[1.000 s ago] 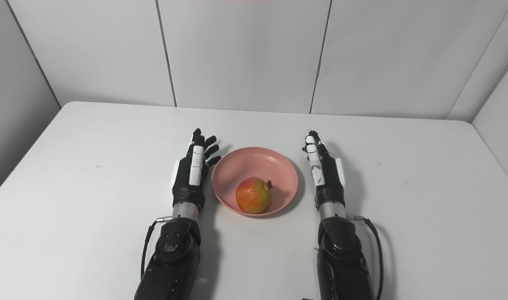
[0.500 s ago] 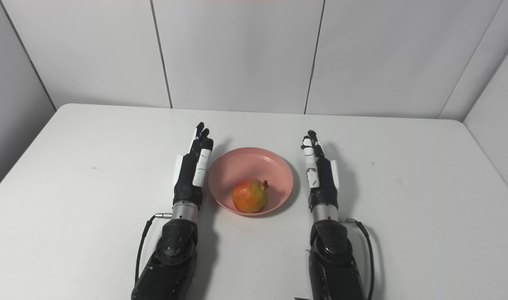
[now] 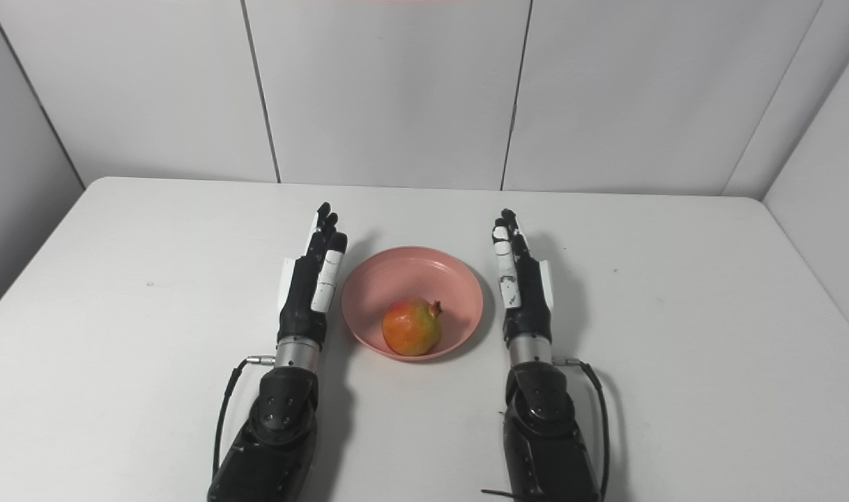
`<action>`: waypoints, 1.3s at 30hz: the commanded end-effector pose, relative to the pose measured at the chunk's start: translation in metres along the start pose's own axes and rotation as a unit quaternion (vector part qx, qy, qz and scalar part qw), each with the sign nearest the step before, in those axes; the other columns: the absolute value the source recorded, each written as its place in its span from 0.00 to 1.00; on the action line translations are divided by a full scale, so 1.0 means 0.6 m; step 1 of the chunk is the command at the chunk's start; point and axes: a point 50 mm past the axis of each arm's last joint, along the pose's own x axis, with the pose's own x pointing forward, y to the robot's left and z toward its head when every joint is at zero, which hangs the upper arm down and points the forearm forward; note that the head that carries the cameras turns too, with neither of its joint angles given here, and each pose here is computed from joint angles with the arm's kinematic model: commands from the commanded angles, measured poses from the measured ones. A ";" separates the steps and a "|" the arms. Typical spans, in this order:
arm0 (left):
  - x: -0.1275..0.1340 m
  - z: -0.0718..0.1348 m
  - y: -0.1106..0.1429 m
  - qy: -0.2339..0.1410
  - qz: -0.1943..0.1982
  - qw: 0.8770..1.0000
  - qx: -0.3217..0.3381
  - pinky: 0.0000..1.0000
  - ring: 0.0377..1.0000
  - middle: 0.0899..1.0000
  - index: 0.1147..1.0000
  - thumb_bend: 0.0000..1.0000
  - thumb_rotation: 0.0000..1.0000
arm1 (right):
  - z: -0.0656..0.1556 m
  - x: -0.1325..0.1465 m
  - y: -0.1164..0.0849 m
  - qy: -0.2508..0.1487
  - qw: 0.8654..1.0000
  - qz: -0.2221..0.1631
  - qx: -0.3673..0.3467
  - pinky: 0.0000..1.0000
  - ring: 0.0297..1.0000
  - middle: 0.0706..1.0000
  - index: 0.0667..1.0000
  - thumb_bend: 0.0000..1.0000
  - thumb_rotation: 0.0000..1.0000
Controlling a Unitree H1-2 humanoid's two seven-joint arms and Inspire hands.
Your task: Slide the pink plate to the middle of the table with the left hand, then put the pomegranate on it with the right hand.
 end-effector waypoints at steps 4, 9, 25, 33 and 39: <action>-0.012 -0.020 0.017 0.010 0.017 1.000 0.004 1.00 1.00 1.00 1.00 0.90 1.00 | -0.043 -0.036 -0.001 0.025 1.000 -0.004 0.008 1.00 0.94 0.92 0.92 0.83 1.00; -0.012 -0.019 0.017 0.012 0.017 1.000 0.000 1.00 1.00 1.00 1.00 0.90 1.00 | -0.037 -0.033 -0.001 0.024 1.000 -0.007 0.007 1.00 0.93 0.92 0.92 0.83 1.00; -0.011 -0.017 0.017 0.013 0.015 1.000 -0.003 1.00 1.00 1.00 1.00 0.88 1.00 | -0.034 -0.031 -0.008 0.025 1.000 -0.010 0.012 1.00 0.92 0.91 0.92 0.82 1.00; -0.010 -0.015 0.017 0.011 0.017 1.000 0.001 1.00 1.00 1.00 1.00 0.87 1.00 | -0.031 -0.029 -0.010 0.025 1.000 -0.009 0.009 1.00 0.91 0.92 0.92 0.83 1.00; -0.011 -0.014 0.017 0.013 0.016 1.000 -0.004 1.00 1.00 1.00 1.00 0.87 1.00 | -0.031 -0.031 -0.008 0.025 1.000 -0.008 0.012 1.00 0.91 0.91 0.92 0.82 1.00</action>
